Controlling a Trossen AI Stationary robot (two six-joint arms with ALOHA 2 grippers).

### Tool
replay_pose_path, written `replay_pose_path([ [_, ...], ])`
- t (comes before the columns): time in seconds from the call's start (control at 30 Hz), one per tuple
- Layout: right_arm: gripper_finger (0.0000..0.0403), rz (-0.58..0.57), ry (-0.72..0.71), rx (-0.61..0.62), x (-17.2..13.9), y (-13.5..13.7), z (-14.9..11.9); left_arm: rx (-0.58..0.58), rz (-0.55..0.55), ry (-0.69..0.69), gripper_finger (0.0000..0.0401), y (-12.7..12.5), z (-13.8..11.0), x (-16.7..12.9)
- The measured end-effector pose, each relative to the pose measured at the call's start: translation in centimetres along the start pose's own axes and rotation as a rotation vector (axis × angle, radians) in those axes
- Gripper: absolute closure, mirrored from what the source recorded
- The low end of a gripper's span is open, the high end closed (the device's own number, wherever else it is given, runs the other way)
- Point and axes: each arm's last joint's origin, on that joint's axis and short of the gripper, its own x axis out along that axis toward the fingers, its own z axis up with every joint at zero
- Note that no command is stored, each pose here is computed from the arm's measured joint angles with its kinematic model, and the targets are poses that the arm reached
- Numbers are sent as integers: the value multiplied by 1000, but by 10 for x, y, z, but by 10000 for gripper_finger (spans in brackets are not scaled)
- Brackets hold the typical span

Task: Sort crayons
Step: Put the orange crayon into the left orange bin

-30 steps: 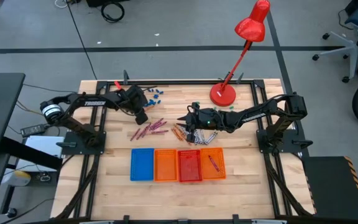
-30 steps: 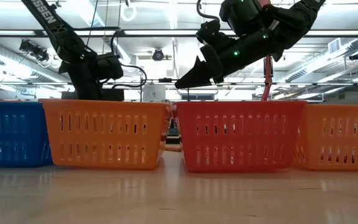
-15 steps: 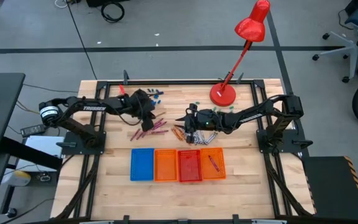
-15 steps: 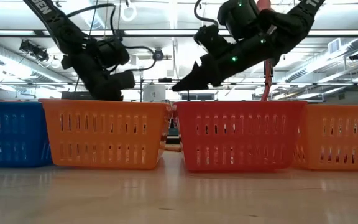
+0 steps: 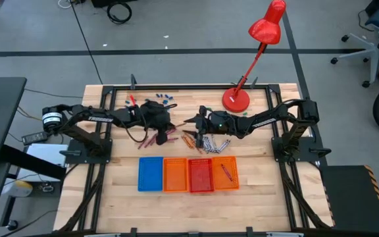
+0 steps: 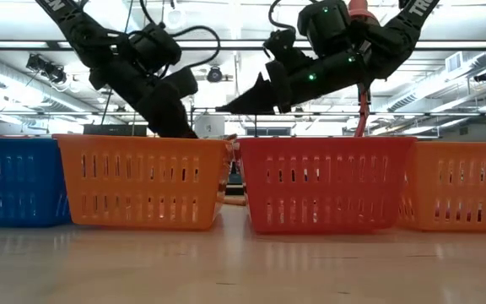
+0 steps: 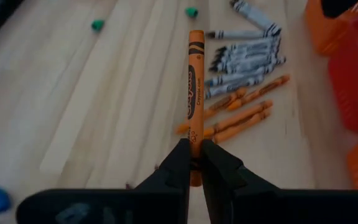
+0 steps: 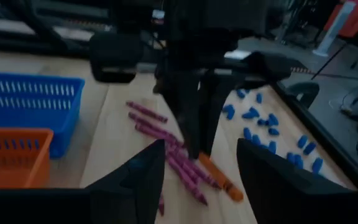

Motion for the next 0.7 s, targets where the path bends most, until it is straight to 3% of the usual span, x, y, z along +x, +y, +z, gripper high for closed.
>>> replay_pose_path([
  [0.47, 187, -16, 16, 46, -1, -7, -1, 109, -52, -91, 369, -21, 11, 2],
  [0.7, 188, 85, -33, 81, -24, -5, 28, 139, -93, -94, 369, -34, 11, 3],
])
